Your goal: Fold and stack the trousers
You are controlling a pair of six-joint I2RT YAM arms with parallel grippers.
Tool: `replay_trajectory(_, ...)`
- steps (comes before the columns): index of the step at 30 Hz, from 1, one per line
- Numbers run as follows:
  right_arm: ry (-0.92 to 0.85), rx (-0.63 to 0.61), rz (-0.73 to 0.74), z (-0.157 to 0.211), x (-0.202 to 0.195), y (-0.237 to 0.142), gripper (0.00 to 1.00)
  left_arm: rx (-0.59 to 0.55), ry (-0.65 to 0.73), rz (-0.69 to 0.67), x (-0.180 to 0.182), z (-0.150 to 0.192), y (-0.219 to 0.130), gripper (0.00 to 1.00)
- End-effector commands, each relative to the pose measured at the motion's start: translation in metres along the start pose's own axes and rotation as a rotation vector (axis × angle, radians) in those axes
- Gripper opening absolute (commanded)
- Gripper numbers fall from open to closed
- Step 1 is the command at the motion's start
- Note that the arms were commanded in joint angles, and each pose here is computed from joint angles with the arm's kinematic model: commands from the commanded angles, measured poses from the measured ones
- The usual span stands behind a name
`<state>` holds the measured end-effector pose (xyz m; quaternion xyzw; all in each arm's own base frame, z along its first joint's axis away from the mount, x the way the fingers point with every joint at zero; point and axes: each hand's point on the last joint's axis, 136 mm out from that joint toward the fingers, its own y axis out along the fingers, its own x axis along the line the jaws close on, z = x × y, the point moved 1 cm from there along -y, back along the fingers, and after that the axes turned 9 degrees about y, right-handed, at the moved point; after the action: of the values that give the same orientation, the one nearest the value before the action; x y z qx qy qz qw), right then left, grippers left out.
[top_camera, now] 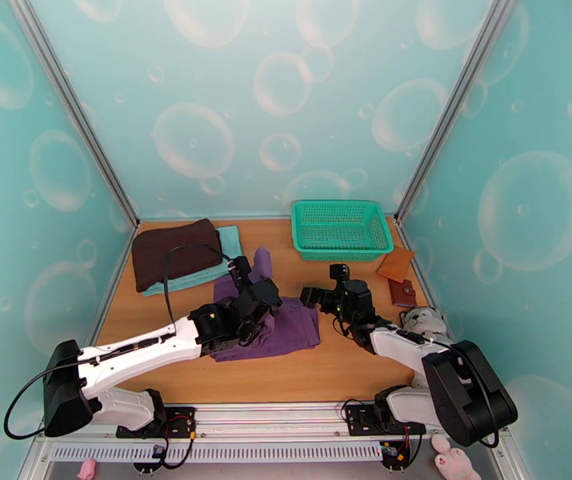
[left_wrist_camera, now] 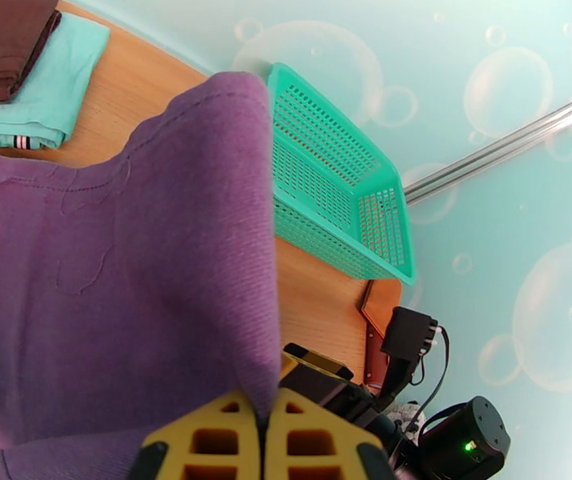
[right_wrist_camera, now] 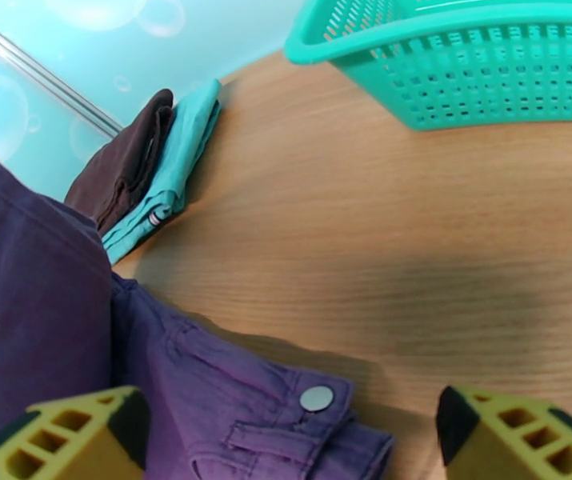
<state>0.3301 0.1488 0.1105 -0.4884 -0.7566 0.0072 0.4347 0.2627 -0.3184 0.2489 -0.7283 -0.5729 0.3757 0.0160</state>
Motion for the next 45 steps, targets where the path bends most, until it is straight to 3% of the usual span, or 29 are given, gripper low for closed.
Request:
replay_trajectory(1, 0.016, -0.009, -0.014, -0.001, 0.001, 0.001, 0.99, -0.017, -0.039, 0.018, -0.014, 0.002, 0.009, 0.0)
replay_trajectory(10, 0.023, -0.018, 0.007, -0.001, -0.004, 0.002, 0.99, 0.021, -0.001, 0.039, -0.028, 0.032, 0.024, 0.02)
replay_trajectory(15, 0.055, -0.068, 0.037, -0.007, -0.011, -0.005, 0.99, 0.029, 0.036, 0.159, -0.053, 0.041, 0.035, 0.25)
replay_trajectory(21, 0.052, -0.243, 0.063, -0.032, -0.016, -0.038, 0.99, -0.064, 0.133, 0.344, -0.076, 0.017, 0.031, 0.56)
replay_trajectory(25, -0.03, -0.276, 0.001, -0.039, 0.005, -0.046, 0.99, -0.125, 0.263, 0.368, -0.047, 0.001, 0.007, 0.78)
replay_trajectory(27, -0.083, -0.215, -0.032, -0.034, 0.021, -0.038, 0.99, -0.127, 0.306, 0.32, -0.012, -0.001, -0.002, 0.99)
replay_trajectory(32, -0.26, -0.024, -0.237, -0.001, 0.101, -0.021, 0.99, -0.037, 0.31, 0.288, 0.065, 0.013, -0.008, 0.99)
replay_trajectory(34, -0.251, 0.052, -0.265, 0.015, 0.114, -0.014, 0.99, -0.009, 0.297, 0.297, 0.087, 0.02, -0.01, 0.99)
replay_trajectory(39, -0.042, 0.268, -0.313, 0.057, 0.111, -0.003, 0.99, 0.06, 0.239, 0.275, 0.13, 0.039, -0.008, 0.99)
replay_trajectory(45, 0.075, 0.186, -0.185, 0.08, 0.062, -0.03, 0.99, 0.151, 0.156, 0.289, 0.155, 0.077, -0.007, 0.99)
